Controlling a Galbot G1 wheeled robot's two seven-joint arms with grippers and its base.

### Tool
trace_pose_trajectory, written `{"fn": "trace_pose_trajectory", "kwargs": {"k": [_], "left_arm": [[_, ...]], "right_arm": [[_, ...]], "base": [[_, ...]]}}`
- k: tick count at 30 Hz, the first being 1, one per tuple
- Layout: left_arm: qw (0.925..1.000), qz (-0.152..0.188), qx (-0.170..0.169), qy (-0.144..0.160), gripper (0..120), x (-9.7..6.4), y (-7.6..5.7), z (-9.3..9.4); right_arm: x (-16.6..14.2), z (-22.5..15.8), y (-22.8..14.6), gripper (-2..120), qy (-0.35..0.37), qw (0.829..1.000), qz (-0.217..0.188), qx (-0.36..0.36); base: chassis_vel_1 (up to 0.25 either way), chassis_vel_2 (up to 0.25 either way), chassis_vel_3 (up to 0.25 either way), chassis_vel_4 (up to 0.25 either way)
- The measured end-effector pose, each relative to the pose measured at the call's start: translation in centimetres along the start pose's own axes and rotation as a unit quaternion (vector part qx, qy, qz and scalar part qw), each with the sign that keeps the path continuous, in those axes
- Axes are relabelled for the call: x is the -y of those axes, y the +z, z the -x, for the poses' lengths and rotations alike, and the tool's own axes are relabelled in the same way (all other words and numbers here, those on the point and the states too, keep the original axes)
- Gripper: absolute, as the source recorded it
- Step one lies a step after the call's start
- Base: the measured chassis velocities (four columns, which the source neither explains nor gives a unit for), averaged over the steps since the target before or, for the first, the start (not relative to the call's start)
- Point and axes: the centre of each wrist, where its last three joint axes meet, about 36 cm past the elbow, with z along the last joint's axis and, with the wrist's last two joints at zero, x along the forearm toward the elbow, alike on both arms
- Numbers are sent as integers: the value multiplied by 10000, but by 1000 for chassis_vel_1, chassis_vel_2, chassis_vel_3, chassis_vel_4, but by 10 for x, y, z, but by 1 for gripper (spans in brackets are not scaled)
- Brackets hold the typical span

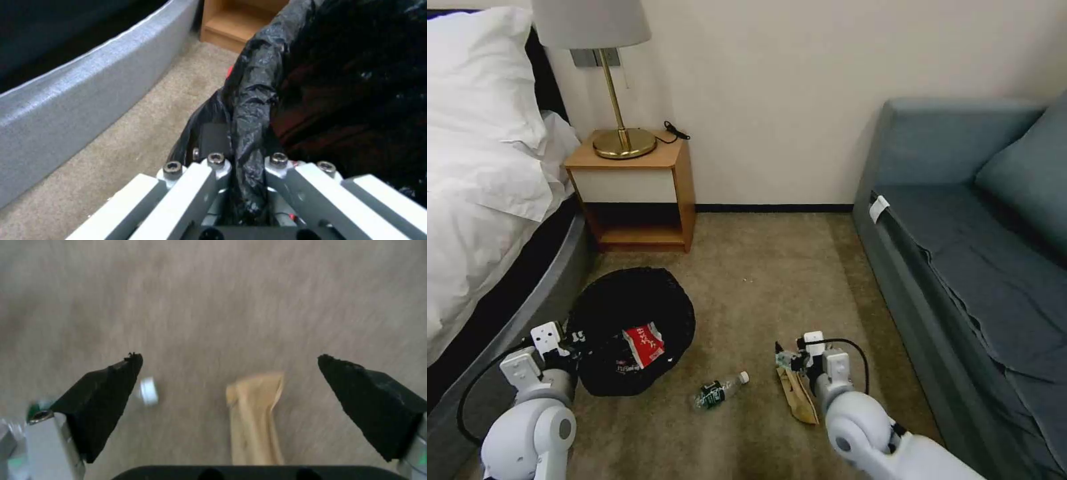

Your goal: Pick up the trash bin, then pick up the garbage on the floor and place it into the trash bin.

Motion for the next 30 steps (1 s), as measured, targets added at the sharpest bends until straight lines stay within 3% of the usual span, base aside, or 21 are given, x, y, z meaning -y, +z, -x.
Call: {"fn": "trace_pose_trajectory", "kwargs": {"k": [11,30], "left_arm": [[10000,-9,-27,-13,3,-1,2,5],[10000,16,-60,-34,3,-3,4,7]], "right_arm": [[18,68,28,100,580,9950,-409,-708],[21,106,84,99,731,9896,-849,-902]], "base": [[0,0,0,0],[0,0,0,0]]}}
